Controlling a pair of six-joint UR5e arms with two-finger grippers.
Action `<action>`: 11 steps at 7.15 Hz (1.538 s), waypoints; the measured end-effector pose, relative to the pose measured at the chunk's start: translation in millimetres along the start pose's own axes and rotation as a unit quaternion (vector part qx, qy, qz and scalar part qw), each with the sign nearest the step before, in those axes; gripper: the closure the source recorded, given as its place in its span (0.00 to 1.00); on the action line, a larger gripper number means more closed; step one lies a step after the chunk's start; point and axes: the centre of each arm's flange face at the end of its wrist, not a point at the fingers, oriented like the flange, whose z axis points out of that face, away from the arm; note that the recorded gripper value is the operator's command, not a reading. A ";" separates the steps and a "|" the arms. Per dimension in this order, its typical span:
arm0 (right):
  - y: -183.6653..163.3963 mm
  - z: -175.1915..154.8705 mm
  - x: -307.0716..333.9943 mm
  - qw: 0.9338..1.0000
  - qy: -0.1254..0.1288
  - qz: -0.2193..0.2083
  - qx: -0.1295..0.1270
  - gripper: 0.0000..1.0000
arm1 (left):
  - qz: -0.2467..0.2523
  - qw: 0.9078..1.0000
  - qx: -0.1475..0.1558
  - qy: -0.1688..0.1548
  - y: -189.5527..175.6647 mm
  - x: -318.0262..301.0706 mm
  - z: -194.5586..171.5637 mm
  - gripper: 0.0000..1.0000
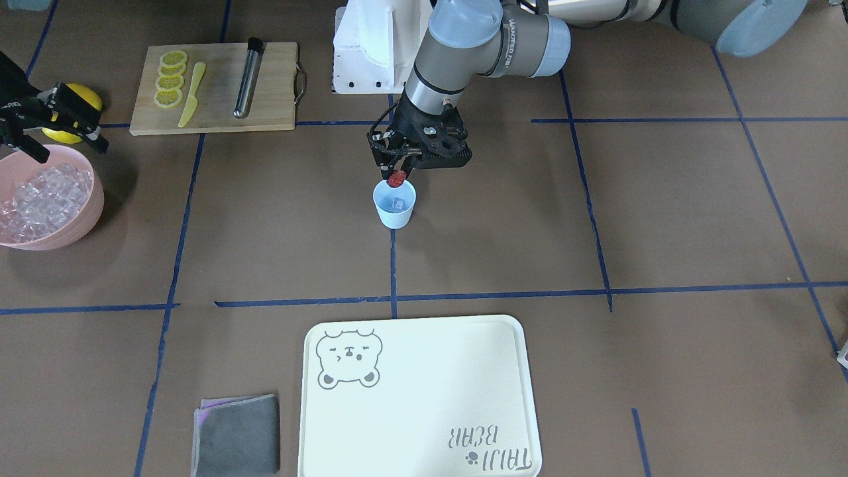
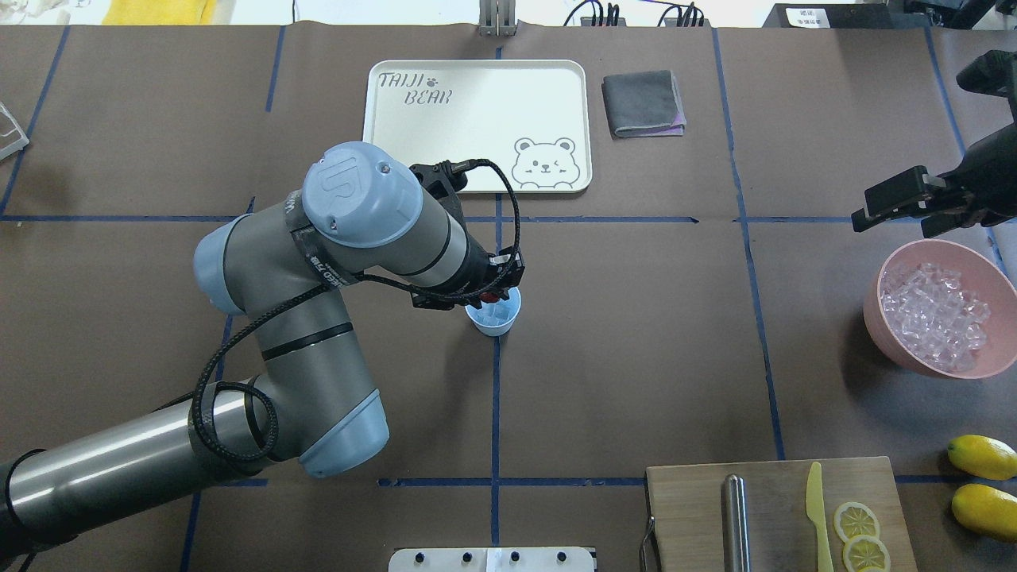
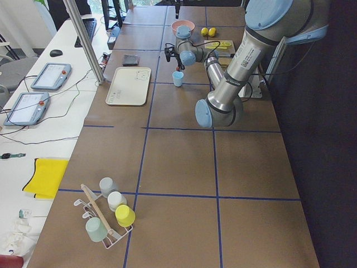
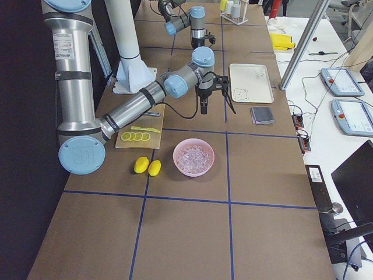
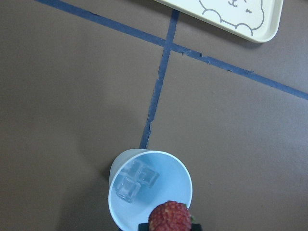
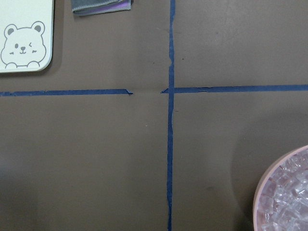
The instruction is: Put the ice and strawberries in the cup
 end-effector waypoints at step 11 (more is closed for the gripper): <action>-38.4 -38.1 201.4 0.995 0.071 -0.059 0.026 0.00 | 0.270 0.950 0.002 -0.157 -179.3 -397.0 -185.5 0.00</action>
